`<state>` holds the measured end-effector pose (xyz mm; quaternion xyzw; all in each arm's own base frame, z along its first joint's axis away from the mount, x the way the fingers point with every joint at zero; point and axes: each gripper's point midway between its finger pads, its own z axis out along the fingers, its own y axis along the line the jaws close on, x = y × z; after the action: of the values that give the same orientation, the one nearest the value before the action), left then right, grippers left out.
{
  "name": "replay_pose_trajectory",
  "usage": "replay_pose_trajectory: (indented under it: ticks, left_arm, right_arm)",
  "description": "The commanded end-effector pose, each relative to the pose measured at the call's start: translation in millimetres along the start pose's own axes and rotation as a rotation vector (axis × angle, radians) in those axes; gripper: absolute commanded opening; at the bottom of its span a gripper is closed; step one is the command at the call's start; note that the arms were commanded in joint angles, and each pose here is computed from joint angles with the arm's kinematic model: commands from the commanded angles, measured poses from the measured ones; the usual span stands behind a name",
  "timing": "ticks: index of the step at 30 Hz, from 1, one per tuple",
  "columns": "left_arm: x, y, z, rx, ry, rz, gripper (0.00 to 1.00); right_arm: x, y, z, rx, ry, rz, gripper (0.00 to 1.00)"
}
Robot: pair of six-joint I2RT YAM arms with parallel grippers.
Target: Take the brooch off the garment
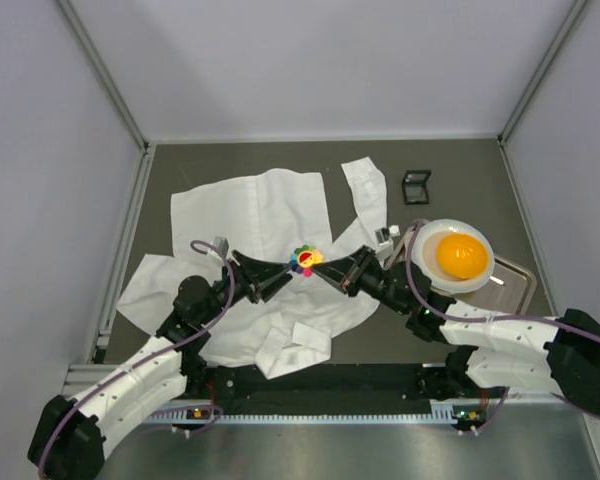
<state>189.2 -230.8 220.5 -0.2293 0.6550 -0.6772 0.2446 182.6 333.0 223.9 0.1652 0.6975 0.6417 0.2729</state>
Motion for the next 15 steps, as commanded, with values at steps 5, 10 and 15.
replay_pose_trajectory:
  ticks: [5,10,15]
  left_arm:
    - [2,12,-10,-0.064,0.021,0.172,0.64]
    - [6,-10,-2,-0.085,0.096,0.376,0.82]
    - [2,-17,6,-0.132,0.131,0.507,0.83]
  right_arm:
    - [-118,-51,-35,0.175,-0.237,-0.163,0.00]
    - [-200,-82,-71,0.370,-0.307,-0.317,0.00]
    - [-268,-95,-96,0.412,-0.360,-0.376,0.00]
